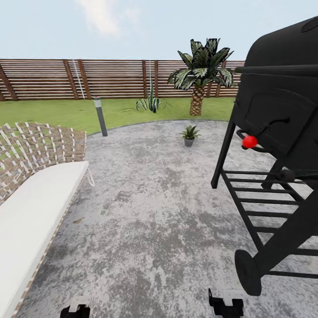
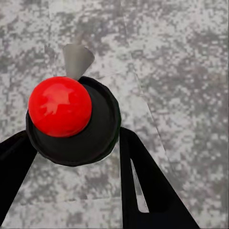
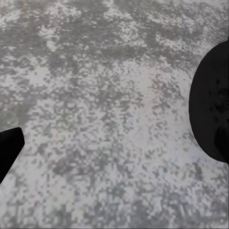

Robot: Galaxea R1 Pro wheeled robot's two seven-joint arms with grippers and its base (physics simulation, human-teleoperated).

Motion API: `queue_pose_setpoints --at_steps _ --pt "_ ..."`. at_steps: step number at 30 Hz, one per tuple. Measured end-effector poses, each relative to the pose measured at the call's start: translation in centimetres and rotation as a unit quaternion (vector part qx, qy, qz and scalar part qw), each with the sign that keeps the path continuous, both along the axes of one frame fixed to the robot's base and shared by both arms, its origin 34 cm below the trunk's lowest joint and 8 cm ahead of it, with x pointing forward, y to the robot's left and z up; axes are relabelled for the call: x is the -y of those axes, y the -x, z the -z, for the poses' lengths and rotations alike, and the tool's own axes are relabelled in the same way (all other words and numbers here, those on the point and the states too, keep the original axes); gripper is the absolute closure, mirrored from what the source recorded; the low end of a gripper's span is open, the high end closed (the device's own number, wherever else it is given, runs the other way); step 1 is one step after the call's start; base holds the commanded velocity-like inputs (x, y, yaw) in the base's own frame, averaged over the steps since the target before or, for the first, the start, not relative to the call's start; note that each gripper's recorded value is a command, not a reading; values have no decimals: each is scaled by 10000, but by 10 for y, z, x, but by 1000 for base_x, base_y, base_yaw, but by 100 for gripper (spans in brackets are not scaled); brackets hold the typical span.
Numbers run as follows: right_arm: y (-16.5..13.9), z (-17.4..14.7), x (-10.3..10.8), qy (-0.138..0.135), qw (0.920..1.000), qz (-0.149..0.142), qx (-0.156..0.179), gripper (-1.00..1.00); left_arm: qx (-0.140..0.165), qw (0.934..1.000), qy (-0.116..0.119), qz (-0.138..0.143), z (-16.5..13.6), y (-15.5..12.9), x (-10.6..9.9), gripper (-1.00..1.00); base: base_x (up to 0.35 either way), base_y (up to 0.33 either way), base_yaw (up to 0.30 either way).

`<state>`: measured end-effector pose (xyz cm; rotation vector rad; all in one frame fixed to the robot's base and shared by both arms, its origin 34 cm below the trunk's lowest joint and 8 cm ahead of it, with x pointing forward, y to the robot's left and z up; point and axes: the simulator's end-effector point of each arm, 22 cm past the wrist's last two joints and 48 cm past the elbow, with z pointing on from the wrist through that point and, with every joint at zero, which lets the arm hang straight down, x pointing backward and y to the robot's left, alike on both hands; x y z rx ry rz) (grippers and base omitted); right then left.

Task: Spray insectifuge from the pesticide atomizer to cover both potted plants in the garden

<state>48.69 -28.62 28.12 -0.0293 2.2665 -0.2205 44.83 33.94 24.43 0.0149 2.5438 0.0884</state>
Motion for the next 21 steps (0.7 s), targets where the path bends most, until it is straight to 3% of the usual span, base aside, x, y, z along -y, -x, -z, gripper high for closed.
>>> queue_pose_setpoints --at_steps 21 --pt "0 0 0 0 10000 0 0 -100 0 10000 1 1 0 0 0 100 341 0 0"
